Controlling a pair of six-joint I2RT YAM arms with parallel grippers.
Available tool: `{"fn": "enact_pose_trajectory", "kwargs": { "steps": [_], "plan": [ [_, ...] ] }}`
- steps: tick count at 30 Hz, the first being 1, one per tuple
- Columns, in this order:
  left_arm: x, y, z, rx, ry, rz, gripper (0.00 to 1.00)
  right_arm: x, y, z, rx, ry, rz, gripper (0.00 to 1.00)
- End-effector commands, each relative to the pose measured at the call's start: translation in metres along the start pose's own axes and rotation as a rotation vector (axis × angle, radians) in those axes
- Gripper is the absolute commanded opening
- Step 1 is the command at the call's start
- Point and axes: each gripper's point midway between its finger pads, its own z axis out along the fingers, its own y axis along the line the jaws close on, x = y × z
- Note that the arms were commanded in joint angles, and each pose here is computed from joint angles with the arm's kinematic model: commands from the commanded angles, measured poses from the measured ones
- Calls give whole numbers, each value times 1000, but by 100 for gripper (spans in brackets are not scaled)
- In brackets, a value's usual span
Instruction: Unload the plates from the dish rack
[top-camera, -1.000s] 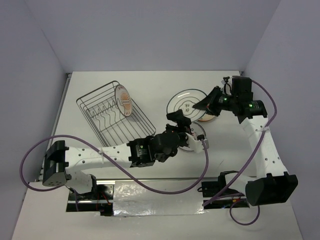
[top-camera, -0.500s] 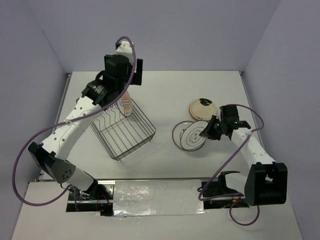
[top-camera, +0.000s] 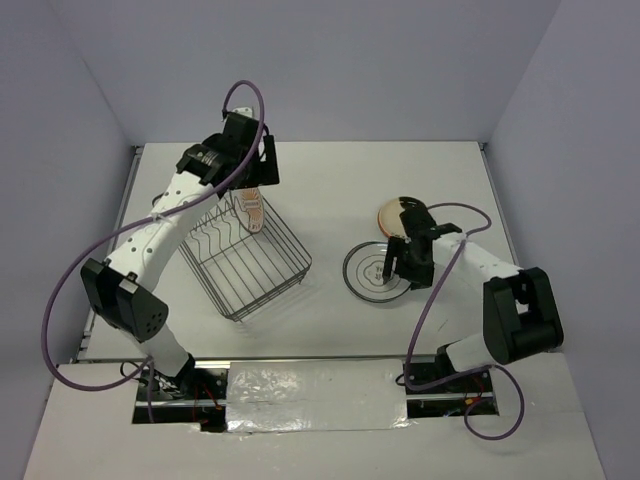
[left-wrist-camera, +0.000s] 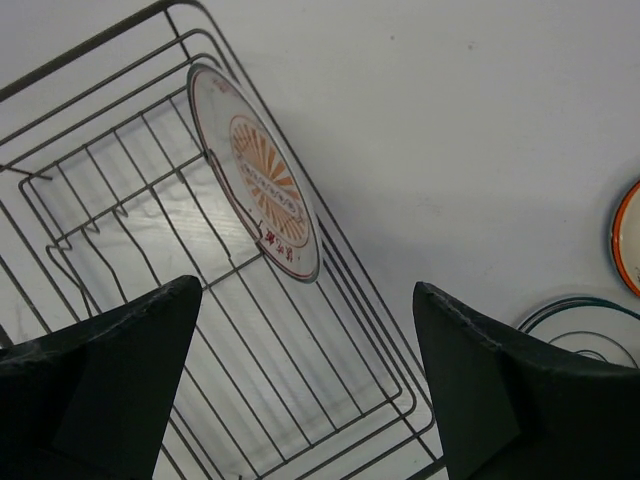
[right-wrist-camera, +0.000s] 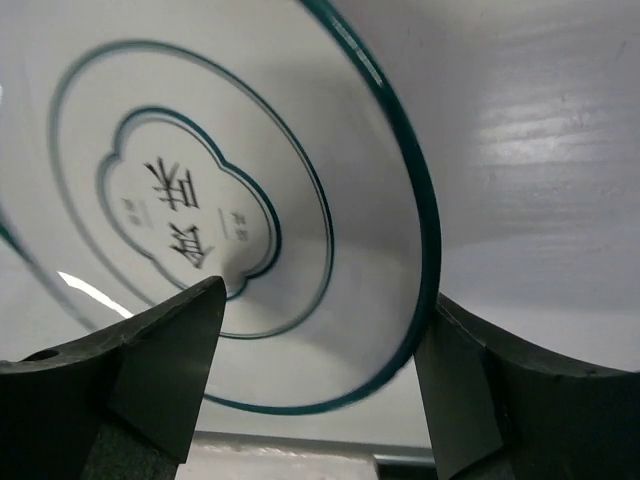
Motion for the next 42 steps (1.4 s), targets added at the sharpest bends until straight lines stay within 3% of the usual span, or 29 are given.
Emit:
{"fn": "enact_pose_trajectory", "kwargs": {
  "steps": [1, 6, 13, 19, 30, 33, 34, 37, 42],
  "plan": [
    [-10, 18, -7, -99, -22, -150, 100, 4, -15, -15, 158, 15, -75, 80],
    [-4, 24, 17, -142, 7, -282, 100, -8, -36, -46, 335, -18, -130, 80],
    [-13, 28, 44, -225, -36, -399, 93, -34, 3, -104, 142, -160, -103, 80],
    [-14, 27, 77, -268, -46, -376, 86, -25, 15, -111, 65, -138, -125, 80],
    [18, 30, 124, -296, 51, -355, 57, -22, 14, -123, 58, -160, -146, 80],
    [21, 28, 129, -290, 65, -362, 39, -28, 17, -131, 55, -180, -146, 80],
    [22, 28, 128, -288, 67, -363, 26, -29, 17, -132, 55, -180, -148, 80],
    [8, 26, 117, -270, 47, -363, 9, -34, 20, -141, 52, -193, -145, 80],
    [-43, 27, 65, -217, -68, -381, 1, -45, 30, -164, 25, -232, -150, 80]
  ]
}}
